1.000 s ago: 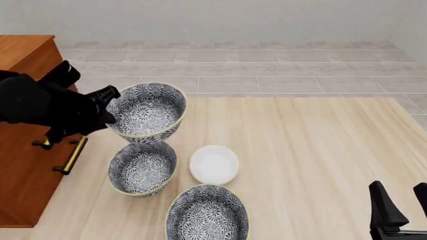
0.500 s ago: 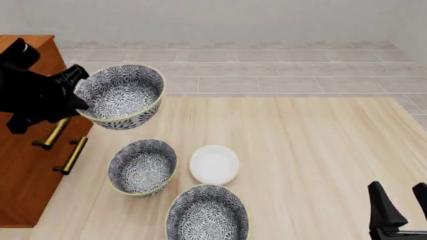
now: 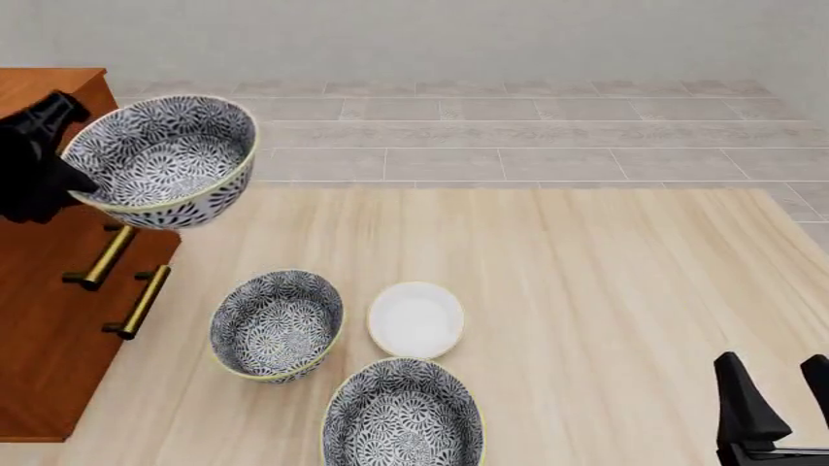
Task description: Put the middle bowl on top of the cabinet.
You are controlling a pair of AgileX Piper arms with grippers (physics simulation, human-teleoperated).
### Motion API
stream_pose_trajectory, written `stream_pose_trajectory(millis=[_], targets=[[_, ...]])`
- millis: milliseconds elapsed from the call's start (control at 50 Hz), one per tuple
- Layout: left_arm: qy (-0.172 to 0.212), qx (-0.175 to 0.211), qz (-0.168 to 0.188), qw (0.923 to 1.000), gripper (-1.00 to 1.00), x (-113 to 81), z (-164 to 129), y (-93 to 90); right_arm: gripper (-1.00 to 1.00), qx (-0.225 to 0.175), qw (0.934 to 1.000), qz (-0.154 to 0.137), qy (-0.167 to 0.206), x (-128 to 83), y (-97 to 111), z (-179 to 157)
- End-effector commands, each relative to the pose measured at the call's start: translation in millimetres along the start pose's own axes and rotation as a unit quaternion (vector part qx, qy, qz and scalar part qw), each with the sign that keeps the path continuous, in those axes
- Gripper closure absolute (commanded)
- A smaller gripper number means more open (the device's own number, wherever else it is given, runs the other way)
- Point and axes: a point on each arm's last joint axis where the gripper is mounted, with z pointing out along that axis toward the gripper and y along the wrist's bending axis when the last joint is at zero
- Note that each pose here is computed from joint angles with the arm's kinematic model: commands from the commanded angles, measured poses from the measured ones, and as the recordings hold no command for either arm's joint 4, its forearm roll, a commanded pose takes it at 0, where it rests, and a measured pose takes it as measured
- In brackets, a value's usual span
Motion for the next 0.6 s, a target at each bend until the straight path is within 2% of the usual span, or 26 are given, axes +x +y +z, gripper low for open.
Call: stream_pose_trajectory(millis=[20, 40, 140, 220, 260, 320, 340, 600], targets=[[-0.028, -0.010, -0.031, 0.9991, 1.00, -13.8, -18, 9.1, -1.00, 0.001, 1.0000, 0.000, -0.001, 0, 0, 0], [-0.023, 0.005, -0.027, 0.9994, 1.00, -9.6, -19, 2.0, -1.00, 0.000, 1.0000, 0.000, -0.001, 0, 0, 0], [-0.024, -0.009, -0.041, 0.9988, 1.00, -11.8, -19, 8.4, -1.00, 0.001, 1.0000, 0.000, -0.001, 0, 0, 0], [-0.024, -0.002, -0.041, 0.9988, 1.00, -11.7, -19, 4.9, -1.00, 0.001, 1.0000, 0.000, -0.001, 0, 0, 0], [-0.033, -0.012, -0.048, 0.9982, 1.00, -17.0, -22, 10.4, -1.00, 0.001, 1.0000, -0.001, -0.001, 0, 0, 0], [-0.033, -0.006, -0.053, 0.9980, 1.00, -16.9, -23, 6.6, -1.00, 0.001, 1.0000, 0.000, -0.001, 0, 0, 0], [-0.035, -0.015, -0.060, 0.9975, 1.00, -19.6, -23, 10.6, -1.00, 0.001, 1.0000, 0.000, -0.001, 0, 0, 0], [-0.060, -0.017, -0.093, 0.9937, 1.00, -32.9, -36, 12.8, -1.00, 0.004, 1.0000, 0.001, -0.001, 0, 0, 0]])
